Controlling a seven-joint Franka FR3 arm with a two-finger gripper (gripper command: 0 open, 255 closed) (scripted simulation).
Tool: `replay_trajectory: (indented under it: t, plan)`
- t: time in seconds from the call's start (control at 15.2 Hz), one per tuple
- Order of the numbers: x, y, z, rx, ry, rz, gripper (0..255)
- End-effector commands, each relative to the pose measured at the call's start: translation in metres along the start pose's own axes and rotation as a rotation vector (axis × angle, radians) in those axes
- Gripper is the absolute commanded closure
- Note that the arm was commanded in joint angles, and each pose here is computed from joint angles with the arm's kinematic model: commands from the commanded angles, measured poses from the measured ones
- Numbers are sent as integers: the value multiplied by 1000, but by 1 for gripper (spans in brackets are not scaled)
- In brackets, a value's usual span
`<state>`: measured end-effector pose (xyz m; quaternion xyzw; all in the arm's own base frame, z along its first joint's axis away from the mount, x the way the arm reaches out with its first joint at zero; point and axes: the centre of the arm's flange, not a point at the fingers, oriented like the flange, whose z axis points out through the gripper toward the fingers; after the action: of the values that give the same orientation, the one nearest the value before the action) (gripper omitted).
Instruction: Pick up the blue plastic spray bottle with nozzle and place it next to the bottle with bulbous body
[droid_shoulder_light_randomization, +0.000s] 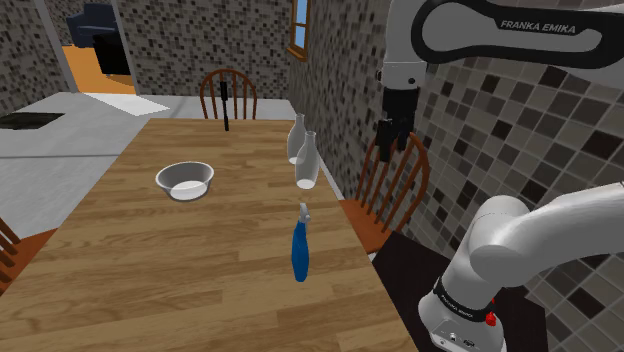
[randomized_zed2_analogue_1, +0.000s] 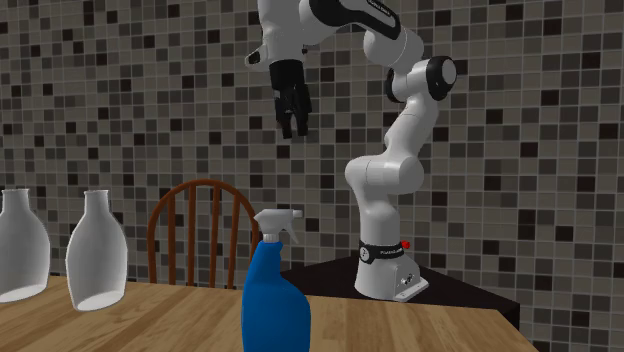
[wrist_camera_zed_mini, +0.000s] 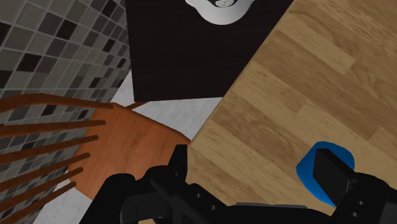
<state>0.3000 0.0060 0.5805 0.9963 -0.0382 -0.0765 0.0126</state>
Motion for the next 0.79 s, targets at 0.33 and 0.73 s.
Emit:
replay_trajectory:
  t: [0.33,0.73]
  plan:
    - [-18,-52,45,-13,117,121,0]
    - [-23,-115,103,-29,258,267,0]
